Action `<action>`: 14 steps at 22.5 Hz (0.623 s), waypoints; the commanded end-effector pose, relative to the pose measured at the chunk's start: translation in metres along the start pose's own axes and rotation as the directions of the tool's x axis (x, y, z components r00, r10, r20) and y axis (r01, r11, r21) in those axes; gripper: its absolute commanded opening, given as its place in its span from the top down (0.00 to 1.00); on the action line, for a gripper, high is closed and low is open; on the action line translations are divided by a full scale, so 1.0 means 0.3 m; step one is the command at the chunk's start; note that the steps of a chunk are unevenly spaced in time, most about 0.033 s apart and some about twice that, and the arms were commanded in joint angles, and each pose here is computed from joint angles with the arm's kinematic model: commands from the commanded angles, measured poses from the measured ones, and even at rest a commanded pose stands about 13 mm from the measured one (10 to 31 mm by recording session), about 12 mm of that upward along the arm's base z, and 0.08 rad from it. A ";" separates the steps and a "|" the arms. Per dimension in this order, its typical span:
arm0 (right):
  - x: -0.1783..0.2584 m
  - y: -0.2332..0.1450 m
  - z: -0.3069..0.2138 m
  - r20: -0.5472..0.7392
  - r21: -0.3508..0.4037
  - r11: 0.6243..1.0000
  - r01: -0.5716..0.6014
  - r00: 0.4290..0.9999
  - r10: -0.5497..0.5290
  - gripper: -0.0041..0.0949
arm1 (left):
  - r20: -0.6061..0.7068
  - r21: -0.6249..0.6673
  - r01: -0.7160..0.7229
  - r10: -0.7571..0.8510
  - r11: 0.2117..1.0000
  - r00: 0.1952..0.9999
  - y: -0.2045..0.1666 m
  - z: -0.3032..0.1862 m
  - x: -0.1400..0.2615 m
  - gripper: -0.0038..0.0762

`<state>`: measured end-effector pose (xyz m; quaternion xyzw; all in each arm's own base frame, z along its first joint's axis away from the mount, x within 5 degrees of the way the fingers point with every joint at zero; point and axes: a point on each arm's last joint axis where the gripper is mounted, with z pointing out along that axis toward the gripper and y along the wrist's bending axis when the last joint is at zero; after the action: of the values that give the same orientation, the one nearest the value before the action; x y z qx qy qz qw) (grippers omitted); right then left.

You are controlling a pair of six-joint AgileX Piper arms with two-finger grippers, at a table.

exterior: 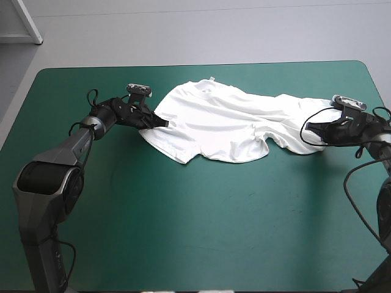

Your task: Fold the cloth

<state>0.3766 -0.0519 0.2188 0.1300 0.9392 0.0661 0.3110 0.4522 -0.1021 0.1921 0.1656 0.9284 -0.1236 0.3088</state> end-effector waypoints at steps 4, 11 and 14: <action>-0.089 0.034 -0.209 0.193 -0.015 0.998 0.054 0.980 -0.050 0.98 | 0.066 -0.016 -0.017 0.018 1.000 0.998 -0.020 -0.087 -0.048 0.93; -0.145 0.113 -0.708 0.547 0.009 0.987 0.158 0.826 -0.137 0.98 | 0.328 -0.052 -0.066 0.080 0.996 0.941 -0.096 -0.467 -0.203 0.93; -0.150 0.158 -0.960 0.671 0.008 0.980 0.200 0.726 -0.153 0.98 | 0.490 -0.071 -0.122 0.142 0.990 0.860 -0.165 -0.761 -0.288 0.93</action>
<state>0.2803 -0.0351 0.4256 0.0567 0.8314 0.0319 0.5518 0.4091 -0.0967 0.3433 0.1897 0.8671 -0.1194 0.4449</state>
